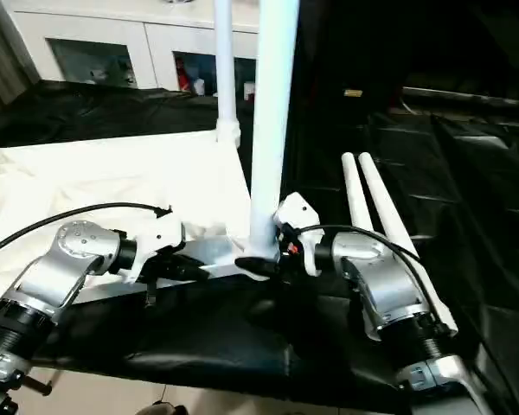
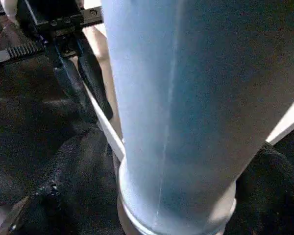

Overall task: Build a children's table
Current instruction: Insert table leg to table base, then rotate leg to tighten

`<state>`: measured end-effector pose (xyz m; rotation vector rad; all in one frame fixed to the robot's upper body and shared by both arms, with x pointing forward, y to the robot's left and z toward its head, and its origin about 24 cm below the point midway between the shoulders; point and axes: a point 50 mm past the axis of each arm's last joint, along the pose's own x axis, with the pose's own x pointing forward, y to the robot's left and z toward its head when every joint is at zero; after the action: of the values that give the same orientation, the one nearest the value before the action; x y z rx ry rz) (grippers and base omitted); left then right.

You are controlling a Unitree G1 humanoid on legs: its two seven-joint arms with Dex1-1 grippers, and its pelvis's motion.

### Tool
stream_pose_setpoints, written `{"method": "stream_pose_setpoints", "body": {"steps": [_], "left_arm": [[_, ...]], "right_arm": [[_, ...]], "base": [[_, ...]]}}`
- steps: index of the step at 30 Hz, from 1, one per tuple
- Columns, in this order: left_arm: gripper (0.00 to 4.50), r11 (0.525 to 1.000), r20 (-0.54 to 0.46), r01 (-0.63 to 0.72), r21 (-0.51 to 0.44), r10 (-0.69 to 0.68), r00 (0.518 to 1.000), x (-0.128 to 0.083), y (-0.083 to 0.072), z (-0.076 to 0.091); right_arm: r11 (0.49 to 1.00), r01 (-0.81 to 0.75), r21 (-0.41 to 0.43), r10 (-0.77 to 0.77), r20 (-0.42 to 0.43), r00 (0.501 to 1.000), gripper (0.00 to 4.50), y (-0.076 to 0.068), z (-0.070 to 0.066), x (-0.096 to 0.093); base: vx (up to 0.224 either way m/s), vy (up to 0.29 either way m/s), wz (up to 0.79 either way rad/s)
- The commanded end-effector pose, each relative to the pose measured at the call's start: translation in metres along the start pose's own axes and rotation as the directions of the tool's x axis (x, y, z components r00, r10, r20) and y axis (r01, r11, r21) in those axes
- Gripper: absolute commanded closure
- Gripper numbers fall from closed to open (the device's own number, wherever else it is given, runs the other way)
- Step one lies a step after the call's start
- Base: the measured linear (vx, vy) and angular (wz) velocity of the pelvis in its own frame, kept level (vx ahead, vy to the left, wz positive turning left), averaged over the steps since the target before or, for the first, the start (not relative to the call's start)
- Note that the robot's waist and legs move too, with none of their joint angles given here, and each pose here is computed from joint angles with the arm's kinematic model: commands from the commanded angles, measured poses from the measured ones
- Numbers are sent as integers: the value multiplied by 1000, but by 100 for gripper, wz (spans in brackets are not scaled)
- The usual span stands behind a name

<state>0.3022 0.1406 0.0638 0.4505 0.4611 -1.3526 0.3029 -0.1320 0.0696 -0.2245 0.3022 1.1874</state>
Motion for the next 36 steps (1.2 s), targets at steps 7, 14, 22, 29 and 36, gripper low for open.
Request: {"method": "stream_pose_setpoints", "body": {"steps": [7,14,22,29,36], "left_arm": [[450,997,165,14,73,-26,986,-4,-2,26],[450,998,161,17,68,-28,987,-4,-2,25],[450,998,166,22,56,-31,986,-5,-3,24],[450,997,138,-78,18,75,988,3,5,18],[450,946,61,-309,-102,316,947,38,27,23]], "right_arm": [[999,34,36,-33,-37,999,117,-1,-8,2],[996,67,66,-65,-24,998,170,-4,-10,5],[994,60,96,-60,2,998,176,0,-14,8],[946,237,220,-242,-3,970,176,-5,-33,16],[691,640,335,-622,-175,763,176,-16,-45,64]], "base": [[0,0,0],[0,0,0],[0,0,0],[0,0,0],[0,0,0]]}}
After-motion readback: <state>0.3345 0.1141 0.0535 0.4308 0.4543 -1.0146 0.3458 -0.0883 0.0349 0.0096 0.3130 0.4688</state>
